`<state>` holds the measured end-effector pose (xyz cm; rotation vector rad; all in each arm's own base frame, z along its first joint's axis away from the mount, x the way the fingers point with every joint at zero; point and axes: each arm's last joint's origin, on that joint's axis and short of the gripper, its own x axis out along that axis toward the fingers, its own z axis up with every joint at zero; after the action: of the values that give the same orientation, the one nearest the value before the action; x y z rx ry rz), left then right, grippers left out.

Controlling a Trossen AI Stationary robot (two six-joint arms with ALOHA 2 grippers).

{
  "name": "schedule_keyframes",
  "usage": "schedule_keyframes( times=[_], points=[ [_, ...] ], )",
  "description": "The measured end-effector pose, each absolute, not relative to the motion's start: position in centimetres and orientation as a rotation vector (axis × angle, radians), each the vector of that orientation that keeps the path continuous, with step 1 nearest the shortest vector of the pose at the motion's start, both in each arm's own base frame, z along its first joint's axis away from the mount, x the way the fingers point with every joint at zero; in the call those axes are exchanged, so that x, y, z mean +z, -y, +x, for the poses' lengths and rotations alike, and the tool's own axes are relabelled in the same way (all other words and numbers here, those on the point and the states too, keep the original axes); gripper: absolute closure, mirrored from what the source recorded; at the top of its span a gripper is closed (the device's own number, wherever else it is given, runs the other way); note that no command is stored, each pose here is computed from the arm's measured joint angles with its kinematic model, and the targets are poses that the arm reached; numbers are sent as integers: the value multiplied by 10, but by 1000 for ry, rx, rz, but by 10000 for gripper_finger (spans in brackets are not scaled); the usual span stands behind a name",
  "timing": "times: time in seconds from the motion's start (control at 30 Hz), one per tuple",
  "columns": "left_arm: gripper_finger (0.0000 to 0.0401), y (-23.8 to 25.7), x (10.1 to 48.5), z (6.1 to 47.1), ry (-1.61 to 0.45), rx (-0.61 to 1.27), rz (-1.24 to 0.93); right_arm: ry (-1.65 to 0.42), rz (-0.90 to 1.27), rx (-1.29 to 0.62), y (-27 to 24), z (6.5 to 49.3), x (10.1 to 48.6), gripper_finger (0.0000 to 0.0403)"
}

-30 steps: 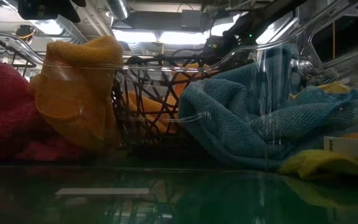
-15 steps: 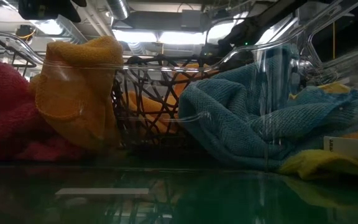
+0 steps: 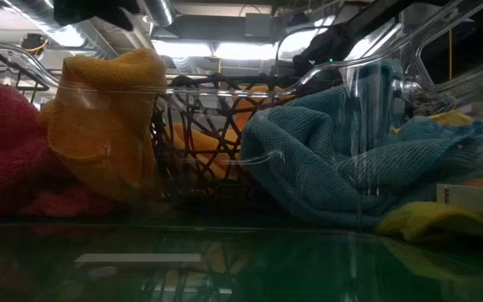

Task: Sort microfiber towel by color & place in baskets
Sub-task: Put the green towel into the gold wire basket

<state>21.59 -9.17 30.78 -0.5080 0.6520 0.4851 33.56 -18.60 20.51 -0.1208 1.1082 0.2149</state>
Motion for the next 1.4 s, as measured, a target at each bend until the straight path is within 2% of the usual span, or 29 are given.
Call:
schedule_keyframes(
  times=[0.07,0.2,0.4,0.73,0.87,1.0,1.17,1.4],
  points=[
    [282,90,309,217,-610,507,-450,-1124,-122,208,186,335,216,380],
    [282,87,313,220,-547,547,-337,-1142,-119,203,186,334,247,397],
    [282,78,317,226,-483,602,-232,-1100,-101,160,186,334,306,398],
    [280,55,329,242,-393,661,-79,-837,-71,117,178,326,406,400],
    [262,42,337,252,-354,644,-51,-748,-77,145,171,318,435,401],
    [234,24,345,260,-317,610,-28,-660,-53,173,165,311,457,401],
    [205,-1,352,265,-287,600,43,-577,-22,239,158,308,466,401],
    [194,-30,360,268,-235,562,88,-557,-37,306,140,316,468,402]
  ],
)
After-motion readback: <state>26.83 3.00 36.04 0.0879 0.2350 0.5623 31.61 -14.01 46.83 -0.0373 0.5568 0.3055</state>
